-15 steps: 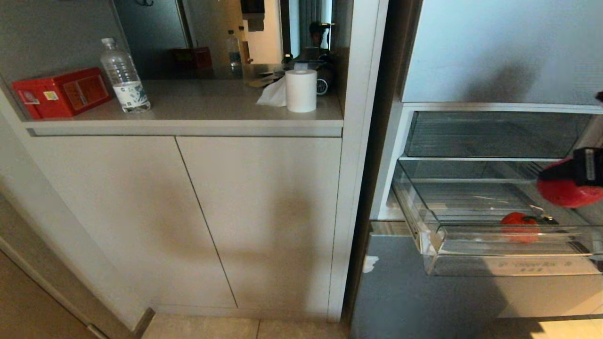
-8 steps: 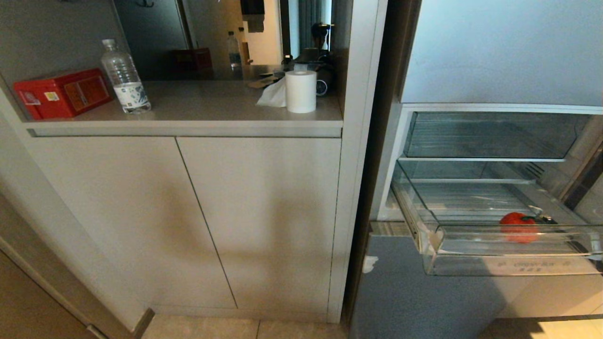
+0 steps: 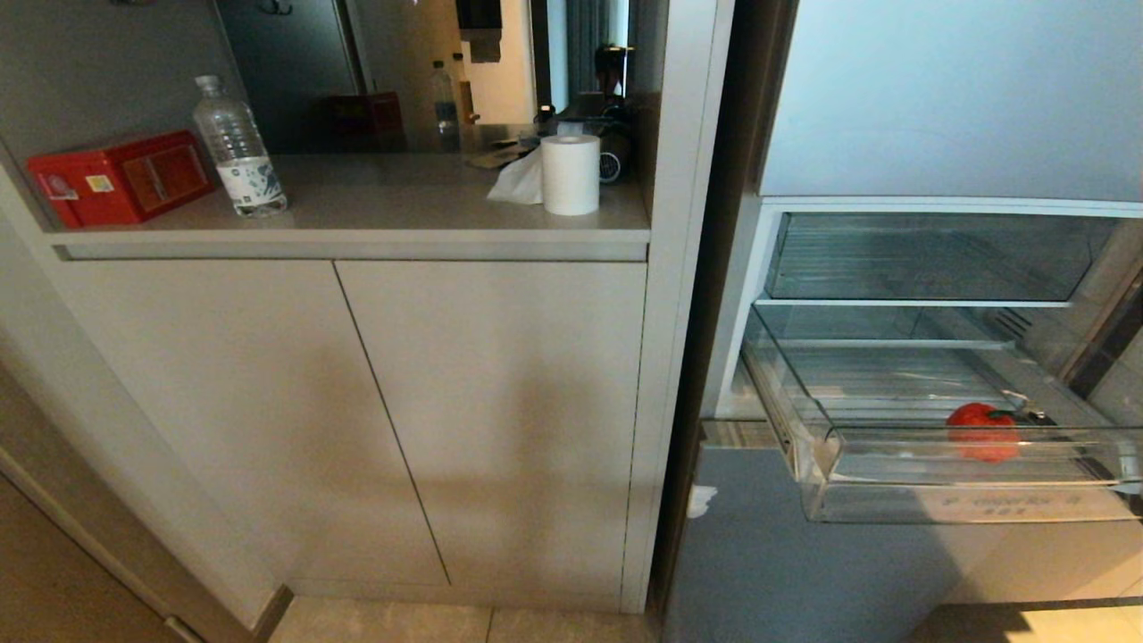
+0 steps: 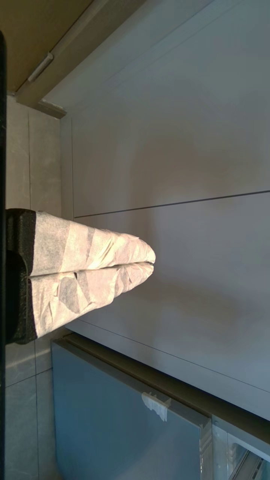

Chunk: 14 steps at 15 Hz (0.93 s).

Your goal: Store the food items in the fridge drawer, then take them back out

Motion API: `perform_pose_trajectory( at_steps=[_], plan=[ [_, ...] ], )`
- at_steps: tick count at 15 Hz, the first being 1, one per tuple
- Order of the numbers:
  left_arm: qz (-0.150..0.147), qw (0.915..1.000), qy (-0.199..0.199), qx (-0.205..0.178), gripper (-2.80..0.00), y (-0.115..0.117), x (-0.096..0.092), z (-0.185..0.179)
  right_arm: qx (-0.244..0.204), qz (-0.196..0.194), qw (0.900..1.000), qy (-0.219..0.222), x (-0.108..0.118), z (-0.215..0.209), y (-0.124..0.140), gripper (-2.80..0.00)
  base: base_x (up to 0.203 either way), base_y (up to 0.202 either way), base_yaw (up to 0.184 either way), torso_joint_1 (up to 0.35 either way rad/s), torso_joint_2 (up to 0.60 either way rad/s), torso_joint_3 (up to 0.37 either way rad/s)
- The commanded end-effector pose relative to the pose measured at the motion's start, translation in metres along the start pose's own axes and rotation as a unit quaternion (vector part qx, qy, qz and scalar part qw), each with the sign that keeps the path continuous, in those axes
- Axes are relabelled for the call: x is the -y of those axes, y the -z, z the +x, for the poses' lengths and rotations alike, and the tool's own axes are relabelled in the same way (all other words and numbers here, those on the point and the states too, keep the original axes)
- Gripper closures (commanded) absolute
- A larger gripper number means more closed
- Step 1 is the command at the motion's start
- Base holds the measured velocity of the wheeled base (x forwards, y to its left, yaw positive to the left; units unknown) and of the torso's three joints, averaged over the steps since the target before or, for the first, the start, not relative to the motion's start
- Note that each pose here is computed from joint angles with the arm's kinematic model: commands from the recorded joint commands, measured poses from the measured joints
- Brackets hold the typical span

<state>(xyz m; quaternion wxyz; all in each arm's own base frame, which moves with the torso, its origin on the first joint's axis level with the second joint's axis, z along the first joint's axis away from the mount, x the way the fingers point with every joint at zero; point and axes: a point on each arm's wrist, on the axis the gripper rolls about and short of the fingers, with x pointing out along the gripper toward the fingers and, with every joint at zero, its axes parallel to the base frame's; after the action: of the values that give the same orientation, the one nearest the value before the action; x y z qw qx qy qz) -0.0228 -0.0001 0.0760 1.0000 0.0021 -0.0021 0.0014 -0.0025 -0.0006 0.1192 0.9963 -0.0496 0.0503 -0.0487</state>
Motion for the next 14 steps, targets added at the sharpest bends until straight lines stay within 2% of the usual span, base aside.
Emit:
perform_pose_trajectory(
  at_steps=[1, 5, 9, 14],
  plan=[
    [0.0, 1.0, 0.0, 0.001, 0.0, 0.0, 0.0, 0.0, -0.008, -0.004, 1.0, -0.019, -0.003, -0.002, 0.033, 0.0, 0.0, 0.0, 0.0, 0.0, 0.0, 0.0],
    [0.0, 1.0, 0.0, 0.001, 0.0, 0.0, 0.0, 0.0, 0.053, 0.01, 0.998, -0.033, -0.003, -0.016, 0.044, 0.0, 0.0, 0.0, 0.0, 0.0, 0.0, 0.0],
    [0.0, 1.0, 0.0, 0.0, 0.0, 0.0, 0.0, 0.0, 0.048, 0.039, 0.997, -0.035, -0.003, -0.016, 0.046, 0.0, 0.0, 0.0, 0.0, 0.0, 0.0, 0.0],
    [0.0, 1.0, 0.0, 0.001, 0.0, 0.0, 0.0, 0.0, 0.048, 0.043, 0.997, -0.035, -0.003, -0.016, 0.046, 0.0, 0.0, 0.0, 0.0, 0.0, 0.0, 0.0]
  ],
)
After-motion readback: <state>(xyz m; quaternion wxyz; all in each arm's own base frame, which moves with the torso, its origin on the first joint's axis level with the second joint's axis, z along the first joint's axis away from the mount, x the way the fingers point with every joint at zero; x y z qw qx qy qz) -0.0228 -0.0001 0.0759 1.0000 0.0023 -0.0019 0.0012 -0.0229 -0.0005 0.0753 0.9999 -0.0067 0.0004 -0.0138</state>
